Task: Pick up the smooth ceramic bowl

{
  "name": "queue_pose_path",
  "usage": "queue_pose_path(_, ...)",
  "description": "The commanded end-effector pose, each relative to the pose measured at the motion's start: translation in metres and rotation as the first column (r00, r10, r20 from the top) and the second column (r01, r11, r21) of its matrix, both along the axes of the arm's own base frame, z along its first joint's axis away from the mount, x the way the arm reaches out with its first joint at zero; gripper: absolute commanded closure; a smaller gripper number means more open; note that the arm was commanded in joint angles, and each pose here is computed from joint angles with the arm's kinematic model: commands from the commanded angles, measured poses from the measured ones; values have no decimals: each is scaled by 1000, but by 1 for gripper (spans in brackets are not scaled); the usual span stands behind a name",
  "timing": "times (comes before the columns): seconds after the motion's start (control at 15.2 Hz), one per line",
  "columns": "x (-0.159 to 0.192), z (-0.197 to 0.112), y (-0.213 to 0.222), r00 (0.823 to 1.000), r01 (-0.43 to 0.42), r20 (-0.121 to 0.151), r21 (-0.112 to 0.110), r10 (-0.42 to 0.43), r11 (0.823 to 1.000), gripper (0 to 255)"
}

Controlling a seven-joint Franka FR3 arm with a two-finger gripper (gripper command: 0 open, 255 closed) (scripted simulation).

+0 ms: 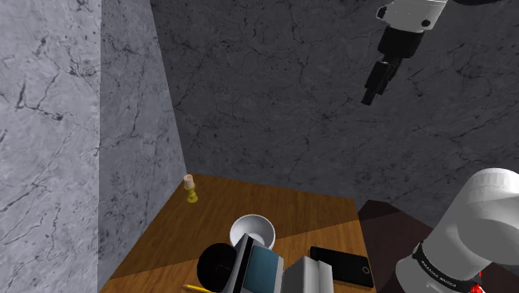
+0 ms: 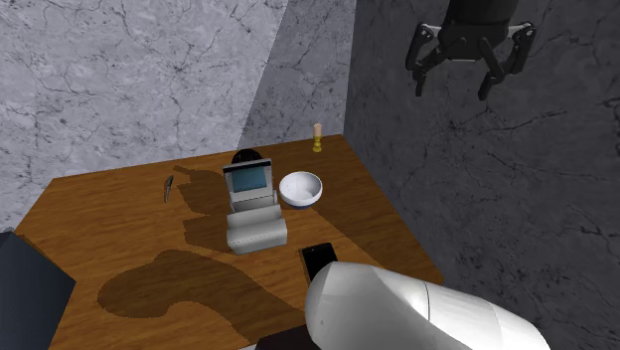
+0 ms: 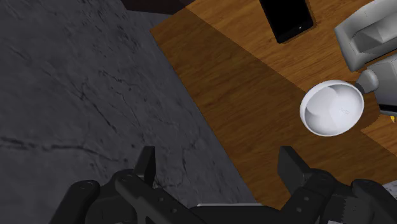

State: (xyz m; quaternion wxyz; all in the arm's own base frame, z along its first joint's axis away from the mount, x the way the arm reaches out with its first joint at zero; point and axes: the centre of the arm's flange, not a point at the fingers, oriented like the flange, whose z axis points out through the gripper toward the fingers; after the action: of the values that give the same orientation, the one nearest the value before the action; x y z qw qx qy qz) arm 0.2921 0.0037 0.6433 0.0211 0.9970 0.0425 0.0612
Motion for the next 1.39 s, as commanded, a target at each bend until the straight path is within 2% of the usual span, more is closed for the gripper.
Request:
queue_pose_path(0.0,0,0,0,1000,0,0,0,0,1000,0)
queue_pose_path(1.32,63,-214,132,1000,24,9,52,-24,998,0)
